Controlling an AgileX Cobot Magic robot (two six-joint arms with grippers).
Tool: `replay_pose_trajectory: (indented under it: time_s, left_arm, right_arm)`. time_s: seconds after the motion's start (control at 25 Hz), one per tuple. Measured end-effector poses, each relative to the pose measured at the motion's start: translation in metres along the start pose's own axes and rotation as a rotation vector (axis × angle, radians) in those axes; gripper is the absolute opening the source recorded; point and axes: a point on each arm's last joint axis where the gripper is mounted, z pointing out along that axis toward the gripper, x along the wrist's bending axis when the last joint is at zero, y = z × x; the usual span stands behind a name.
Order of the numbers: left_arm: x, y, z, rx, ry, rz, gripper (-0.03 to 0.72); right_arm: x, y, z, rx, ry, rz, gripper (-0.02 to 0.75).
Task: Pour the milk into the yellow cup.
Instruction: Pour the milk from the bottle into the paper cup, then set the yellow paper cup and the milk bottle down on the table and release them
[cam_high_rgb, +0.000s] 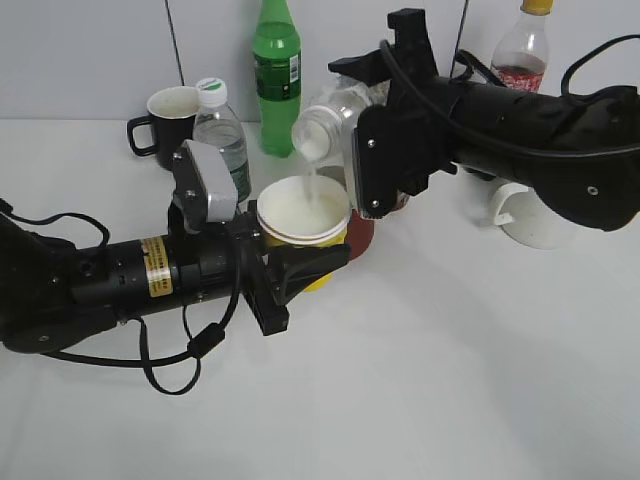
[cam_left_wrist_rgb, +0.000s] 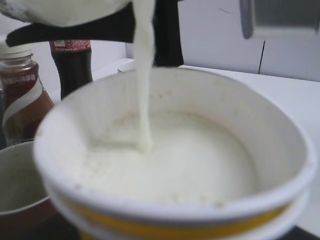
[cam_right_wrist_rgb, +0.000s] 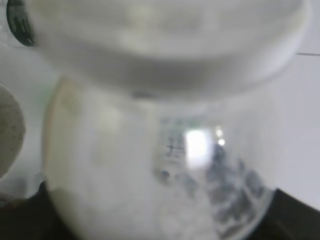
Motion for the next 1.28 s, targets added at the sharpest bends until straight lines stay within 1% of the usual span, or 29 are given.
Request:
replay_pose_trajectory:
  time_s: [0.2,0.28,0.44,0.56,0.76,0.84,0.88,1.0,1.12,1.28]
  left_arm:
    - [0.000,0.000,0.000,0.000,0.001,0.000,0.350]
    - [0.000,0.000,0.000,0.000,0.001,0.000,0.350]
    - [0.003,0.000,-0.002,0.000,0.011,-0.001,0.350]
    - [0.012,-0.001,-0.007,-0.001,0.042,-0.005,0.350]
    - [0.027,-0.004,-0.021,0.008,0.104,-0.021,0.350]
    - [0.029,-0.005,-0.024,0.011,0.113,-0.026,0.350]
    - [0.034,-0.011,-0.033,0.028,0.145,-0.047,0.350]
    - [0.040,-0.016,-0.045,0.043,0.189,-0.069,0.350]
    - [0.048,-0.019,-0.055,0.052,0.227,-0.083,0.350]
    - [0.054,-0.019,-0.061,0.050,0.259,-0.081,0.349]
  right_arm:
    - [0.000,0.000,0.000,0.001,0.000,0.092,0.440]
    - [0.000,0.000,0.000,0.001,0.001,0.157,0.440]
    - [0.000,0.000,0.000,0.001,0.000,0.358,0.440]
    - [0.000,-0.001,0.000,0.007,-0.003,0.542,0.440]
    - [-0.002,-0.009,0.000,0.083,-0.061,0.878,0.440]
    - [-0.002,-0.012,-0.001,0.107,-0.085,0.980,0.440]
    - [-0.003,-0.013,-0.001,0.118,-0.098,1.032,0.440]
    - [-0.001,-0.018,-0.004,0.126,-0.143,1.168,0.440]
    - [0.005,-0.026,-0.010,0.130,-0.177,1.293,0.440]
    - [0.021,-0.047,-0.025,0.164,-0.196,1.436,0.440]
